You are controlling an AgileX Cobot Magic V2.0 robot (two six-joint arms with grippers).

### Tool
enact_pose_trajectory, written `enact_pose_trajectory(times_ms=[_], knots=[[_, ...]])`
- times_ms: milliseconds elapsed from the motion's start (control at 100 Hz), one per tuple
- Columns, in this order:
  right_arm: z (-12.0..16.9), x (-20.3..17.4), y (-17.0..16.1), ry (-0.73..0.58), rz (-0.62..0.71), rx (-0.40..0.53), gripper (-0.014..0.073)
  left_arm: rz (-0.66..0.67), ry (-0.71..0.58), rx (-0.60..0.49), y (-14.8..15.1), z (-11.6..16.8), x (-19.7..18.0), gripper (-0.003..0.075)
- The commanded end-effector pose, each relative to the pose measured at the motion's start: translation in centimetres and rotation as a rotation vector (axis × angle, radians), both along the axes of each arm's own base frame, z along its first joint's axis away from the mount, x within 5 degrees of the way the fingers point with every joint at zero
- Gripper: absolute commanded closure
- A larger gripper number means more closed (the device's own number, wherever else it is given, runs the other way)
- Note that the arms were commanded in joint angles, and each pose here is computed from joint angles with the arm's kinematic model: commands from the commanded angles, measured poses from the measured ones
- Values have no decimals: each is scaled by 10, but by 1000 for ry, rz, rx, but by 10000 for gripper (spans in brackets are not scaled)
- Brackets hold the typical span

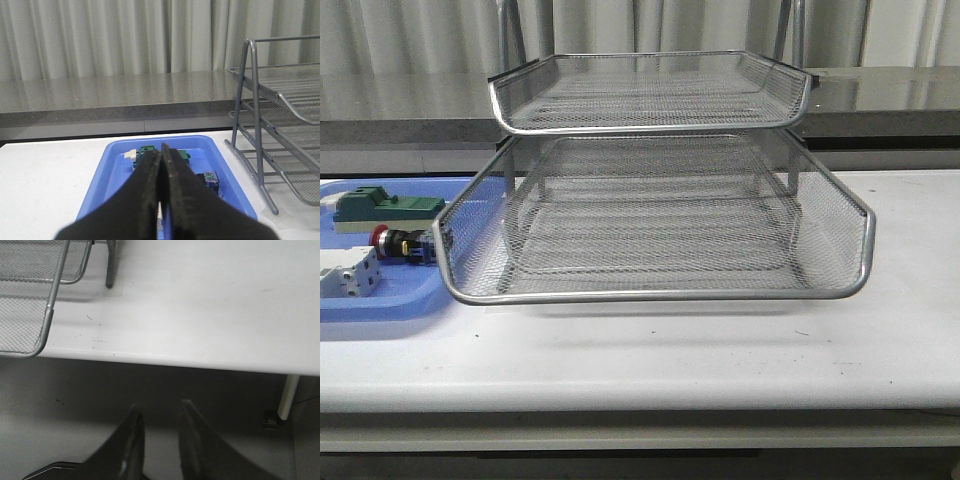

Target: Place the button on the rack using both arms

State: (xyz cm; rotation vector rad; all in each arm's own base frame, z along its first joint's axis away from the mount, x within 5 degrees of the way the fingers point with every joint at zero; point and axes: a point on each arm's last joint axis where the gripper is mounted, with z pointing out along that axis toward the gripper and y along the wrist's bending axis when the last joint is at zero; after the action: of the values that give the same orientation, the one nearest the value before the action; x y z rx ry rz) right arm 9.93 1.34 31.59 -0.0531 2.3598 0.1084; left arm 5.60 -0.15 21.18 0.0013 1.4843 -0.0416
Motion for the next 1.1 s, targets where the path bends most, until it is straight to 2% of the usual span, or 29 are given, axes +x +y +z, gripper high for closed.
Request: enact_pose_trajectory(times_ms=[0, 100, 890, 950, 1090], knots=[[14, 3, -1, -88, -2, -2, 568, -5, -67, -19, 0, -3, -2, 741], [14, 3, -1, -88, -2, -2, 666, -5, -67, -19, 0, -3, -2, 741], [12, 1, -1, -55, -3, -7, 663, -6, -75, -22, 0, -2, -2, 741], [12, 1, -1, -55, -3, -7, 663, -7, -79, -47, 0, -1, -2, 741], [12, 1, -1, -55, -3, -7, 663, -16, -82, -179, 1, 8, -3, 741]])
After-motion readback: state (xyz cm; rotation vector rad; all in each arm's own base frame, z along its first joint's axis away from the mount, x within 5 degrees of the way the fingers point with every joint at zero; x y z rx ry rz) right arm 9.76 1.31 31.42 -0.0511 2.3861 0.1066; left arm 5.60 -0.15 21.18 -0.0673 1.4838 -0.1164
